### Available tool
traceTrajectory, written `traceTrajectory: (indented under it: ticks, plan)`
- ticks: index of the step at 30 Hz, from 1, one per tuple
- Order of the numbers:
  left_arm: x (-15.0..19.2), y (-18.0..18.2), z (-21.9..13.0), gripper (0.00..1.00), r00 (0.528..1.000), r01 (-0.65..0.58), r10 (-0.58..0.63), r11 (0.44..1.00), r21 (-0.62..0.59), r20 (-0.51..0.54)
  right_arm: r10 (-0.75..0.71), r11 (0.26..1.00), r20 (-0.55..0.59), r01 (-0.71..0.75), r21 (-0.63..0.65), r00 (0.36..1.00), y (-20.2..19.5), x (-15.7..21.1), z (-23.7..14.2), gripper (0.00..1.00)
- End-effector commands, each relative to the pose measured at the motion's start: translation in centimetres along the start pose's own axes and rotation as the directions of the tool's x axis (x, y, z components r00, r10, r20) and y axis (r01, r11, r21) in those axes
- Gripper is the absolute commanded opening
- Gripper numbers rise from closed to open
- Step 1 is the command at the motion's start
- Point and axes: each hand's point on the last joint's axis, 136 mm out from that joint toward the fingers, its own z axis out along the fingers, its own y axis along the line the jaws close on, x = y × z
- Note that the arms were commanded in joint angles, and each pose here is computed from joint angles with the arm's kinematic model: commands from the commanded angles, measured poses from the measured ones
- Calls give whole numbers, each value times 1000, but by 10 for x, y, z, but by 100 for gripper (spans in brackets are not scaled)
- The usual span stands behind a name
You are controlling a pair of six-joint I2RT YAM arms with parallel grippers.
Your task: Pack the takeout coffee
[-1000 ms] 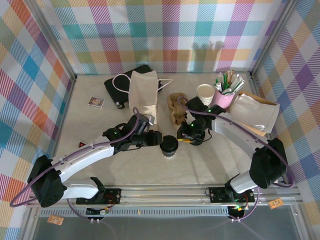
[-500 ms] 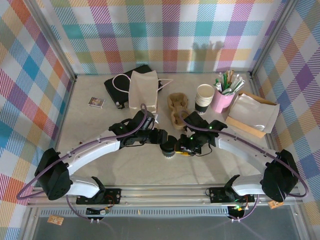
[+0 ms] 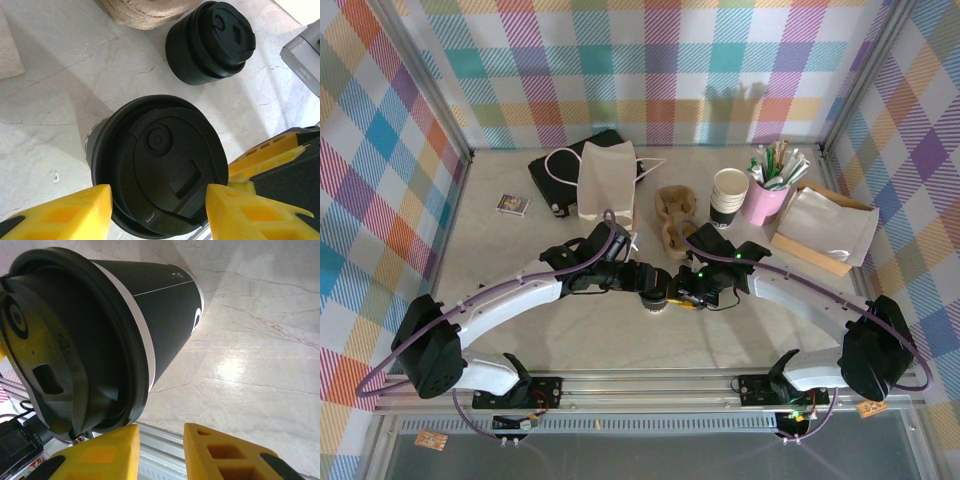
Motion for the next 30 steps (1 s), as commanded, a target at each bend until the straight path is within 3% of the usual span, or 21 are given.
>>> traceTrajectory:
  ticks: [1, 10, 25, 30]
  plan:
    - [12, -1, -7, 52, 999, 22, -21, 1000, 16, -29, 10, 1000, 15, -11, 11, 1000, -2, -3, 0, 30]
    - [19, -8, -10, 52, 995, 92, -88, 994, 66, -49, 4, 1000, 41, -4, 4, 999, 3, -19, -4, 31]
    - [30, -15, -26, 51, 994, 77, -68, 993, 95, -89, 9, 1000, 124, -9, -5, 992, 5, -53, -16, 33]
    - [17, 0, -38, 51, 999, 41, -41, 999, -8, -10, 6, 1000, 130, -6, 0, 992, 6, -52, -22, 33]
